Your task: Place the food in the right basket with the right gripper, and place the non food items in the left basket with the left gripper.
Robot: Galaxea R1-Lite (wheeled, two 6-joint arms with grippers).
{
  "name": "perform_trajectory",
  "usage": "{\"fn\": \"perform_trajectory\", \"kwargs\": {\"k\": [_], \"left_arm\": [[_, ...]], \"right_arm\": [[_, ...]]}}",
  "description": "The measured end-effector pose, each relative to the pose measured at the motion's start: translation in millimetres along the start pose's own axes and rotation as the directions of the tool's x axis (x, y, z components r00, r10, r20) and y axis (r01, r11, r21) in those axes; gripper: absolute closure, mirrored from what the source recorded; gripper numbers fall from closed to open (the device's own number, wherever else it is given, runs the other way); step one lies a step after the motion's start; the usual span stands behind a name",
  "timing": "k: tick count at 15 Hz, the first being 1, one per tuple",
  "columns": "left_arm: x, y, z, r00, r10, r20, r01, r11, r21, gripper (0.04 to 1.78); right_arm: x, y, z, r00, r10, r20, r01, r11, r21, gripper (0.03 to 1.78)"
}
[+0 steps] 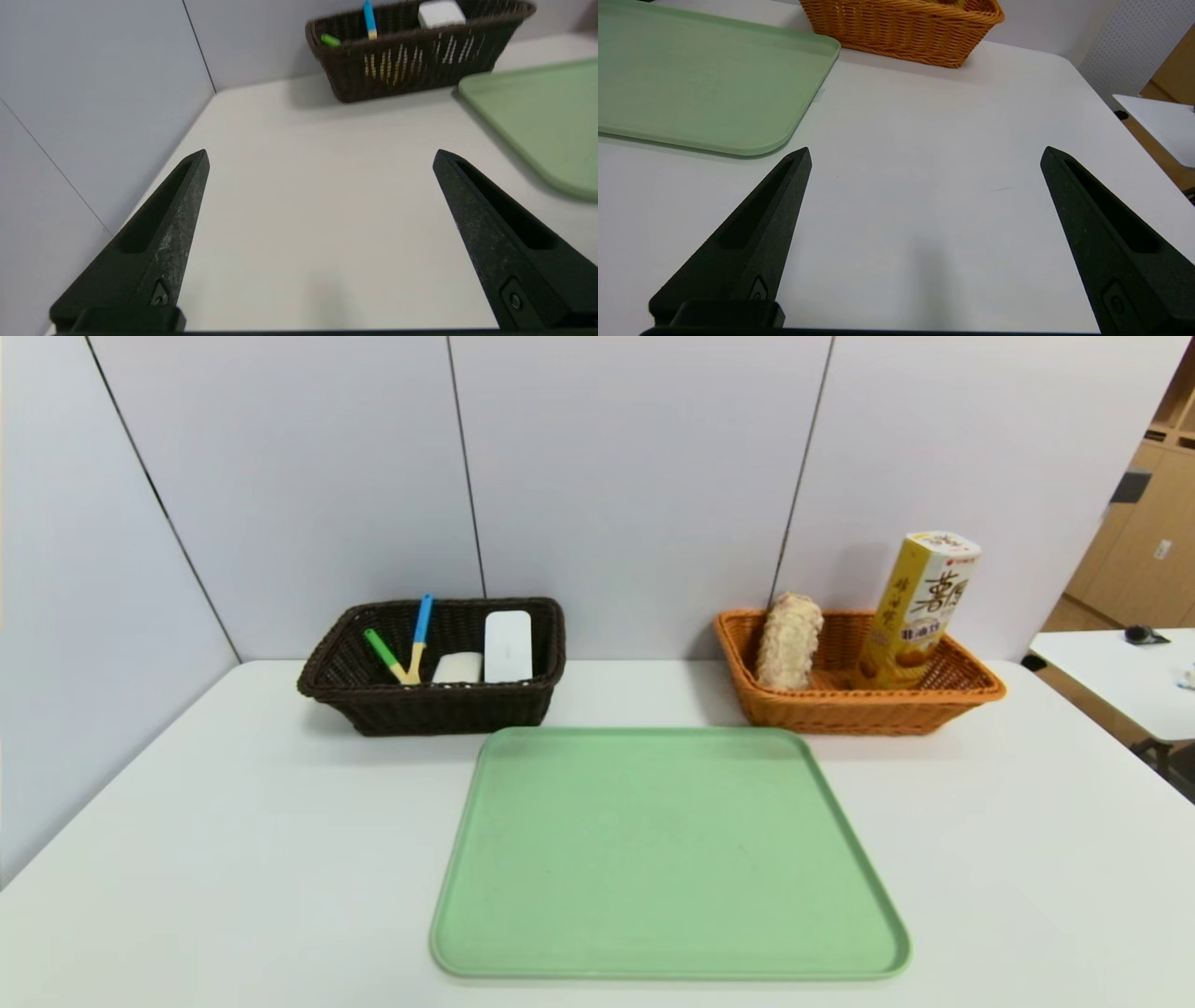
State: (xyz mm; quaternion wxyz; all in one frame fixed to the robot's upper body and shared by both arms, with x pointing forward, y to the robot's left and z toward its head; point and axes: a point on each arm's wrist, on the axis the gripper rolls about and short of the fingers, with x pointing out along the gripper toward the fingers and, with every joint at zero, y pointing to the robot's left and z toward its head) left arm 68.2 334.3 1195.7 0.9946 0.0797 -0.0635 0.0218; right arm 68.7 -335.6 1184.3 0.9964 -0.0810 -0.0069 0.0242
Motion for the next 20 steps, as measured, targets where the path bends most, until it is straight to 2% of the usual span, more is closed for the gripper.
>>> {"fn": "perform_trajectory", "kwargs": {"k": [1,3,5,7,20], "left_arm": [[0.0,-1.0,-3.9,0.999,-0.023,-0.037,0.023,1.0,-0.012,0.13],[-0.5,-2.6,-9.6,0.994,-0.06,-0.089,0.054,0.996,-0.07,0.13],[-0.5,-2.1,-10.6,0.994,-0.035,-0.102,0.016,0.984,-0.18,0.13],[-0.3,-1.4,-8.7,0.996,-0.012,-0.086,-0.012,0.963,-0.27,0.13],[-0.3,-1.3,-8.0,0.997,-0.012,-0.079,-0.01,0.965,-0.262,0.13]], "right_arm": [[-0.1,0.1,-0.6,1.0,0.001,-0.009,-0.001,1.0,0.029,0.12],[-0.4,-0.6,-0.7,0.999,-0.027,-0.02,0.03,0.992,0.126,0.12],[-0.4,-1.4,-0.2,0.998,-0.06,-0.021,0.064,0.976,0.208,0.12],[-0.4,-1.4,-0.1,0.998,-0.064,-0.02,0.067,0.974,0.217,0.12],[-0.4,-1.4,-0.2,0.998,-0.064,-0.018,0.066,0.974,0.216,0.12]]}}
